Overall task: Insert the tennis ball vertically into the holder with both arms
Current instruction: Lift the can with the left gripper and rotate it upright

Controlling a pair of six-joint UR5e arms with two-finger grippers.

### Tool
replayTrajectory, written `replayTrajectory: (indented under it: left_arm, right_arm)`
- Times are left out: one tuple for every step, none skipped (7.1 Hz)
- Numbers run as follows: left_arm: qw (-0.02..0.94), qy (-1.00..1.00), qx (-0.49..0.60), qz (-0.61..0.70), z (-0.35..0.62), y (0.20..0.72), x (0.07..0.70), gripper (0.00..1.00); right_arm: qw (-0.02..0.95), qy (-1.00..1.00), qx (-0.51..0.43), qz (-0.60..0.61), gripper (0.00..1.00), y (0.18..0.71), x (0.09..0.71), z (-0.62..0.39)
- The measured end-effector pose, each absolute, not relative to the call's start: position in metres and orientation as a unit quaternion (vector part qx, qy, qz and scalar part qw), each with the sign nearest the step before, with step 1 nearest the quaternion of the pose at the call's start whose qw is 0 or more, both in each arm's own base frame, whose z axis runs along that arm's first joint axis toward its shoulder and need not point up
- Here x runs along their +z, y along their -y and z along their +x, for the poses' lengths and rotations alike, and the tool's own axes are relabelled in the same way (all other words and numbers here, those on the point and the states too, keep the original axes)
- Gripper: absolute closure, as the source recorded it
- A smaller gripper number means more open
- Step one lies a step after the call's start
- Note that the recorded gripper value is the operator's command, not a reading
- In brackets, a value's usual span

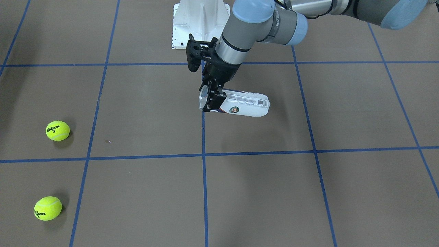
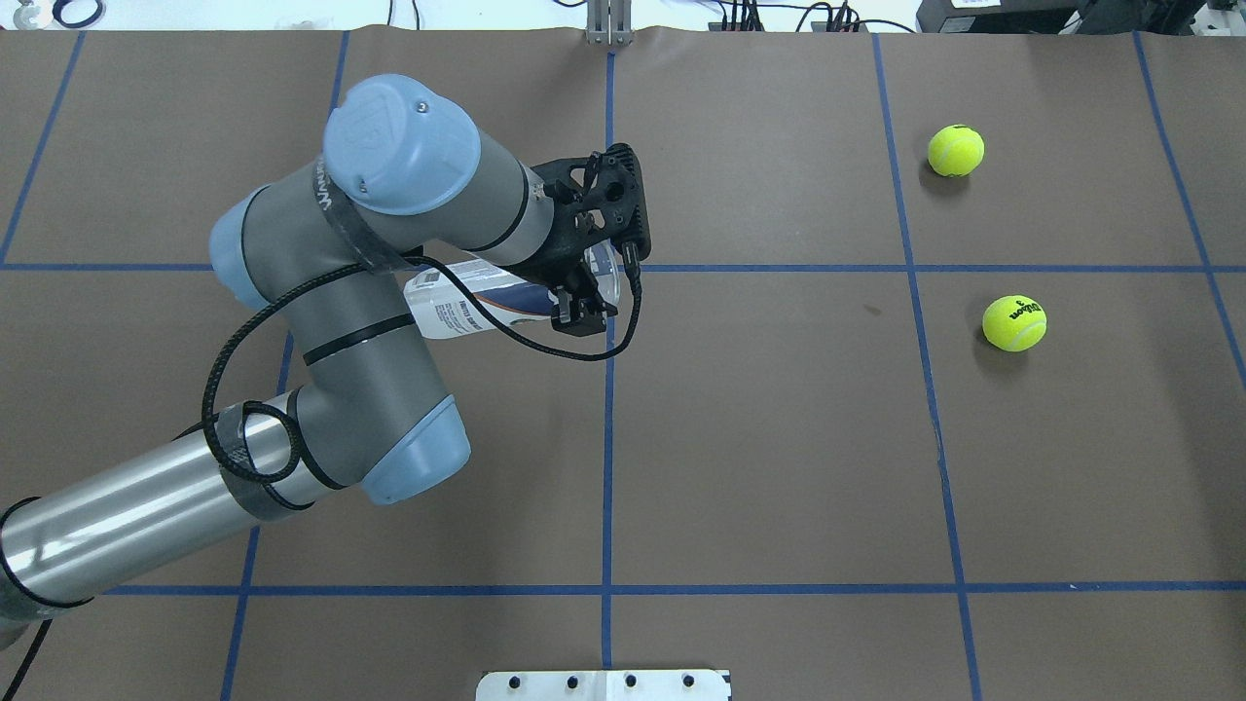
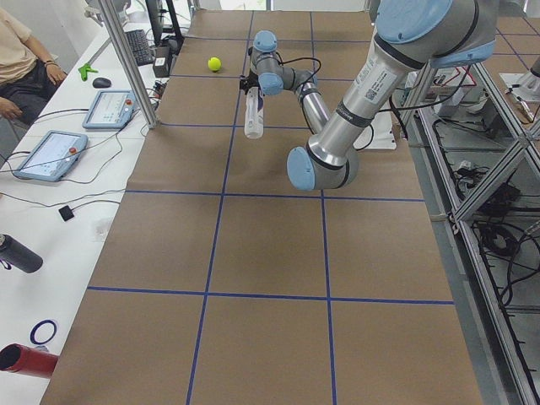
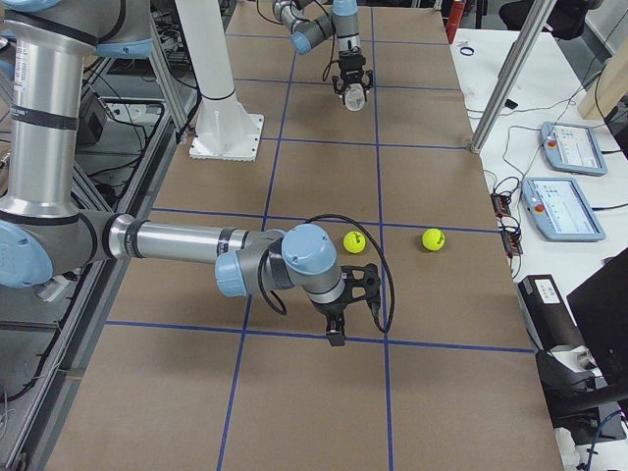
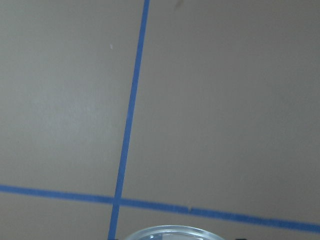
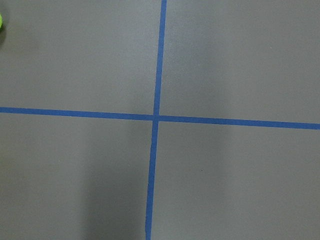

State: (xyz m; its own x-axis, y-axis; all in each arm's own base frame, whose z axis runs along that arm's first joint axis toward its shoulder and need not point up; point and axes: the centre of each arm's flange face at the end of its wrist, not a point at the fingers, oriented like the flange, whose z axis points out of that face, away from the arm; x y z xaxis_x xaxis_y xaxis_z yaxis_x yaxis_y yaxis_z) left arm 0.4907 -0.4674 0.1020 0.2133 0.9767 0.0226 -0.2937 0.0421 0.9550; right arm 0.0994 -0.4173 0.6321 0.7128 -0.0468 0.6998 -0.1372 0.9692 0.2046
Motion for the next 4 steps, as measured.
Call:
replayTrajectory:
  left_arm:
    - [0.599,-0.397,0.486,0.497,0.484,0.460,0.089,0.27]
    - [0.571,-0.429,0.465,0.523,0.478,0.454,0.080,0.27]
    - [0.539,-0.457,0.444,0.551,0.478,0.451,0.079,0.27]
    - [0.504,-0.479,0.425,0.579,0.485,0.454,0.089,0.28]
  right_arm:
    - [0.917,0.378,0.025,0.122,0.00,0.417,0.632,0.099]
    - [0.917,0.378,0.024,0.122,0.00,0.417,0.632,0.099]
    - [0.917,0.378,0.024,0.122,0.00,0.417,0.632,0.099]
    - [0.918,0.378,0.024,0.122,0.00,0.417,0.631,0.099]
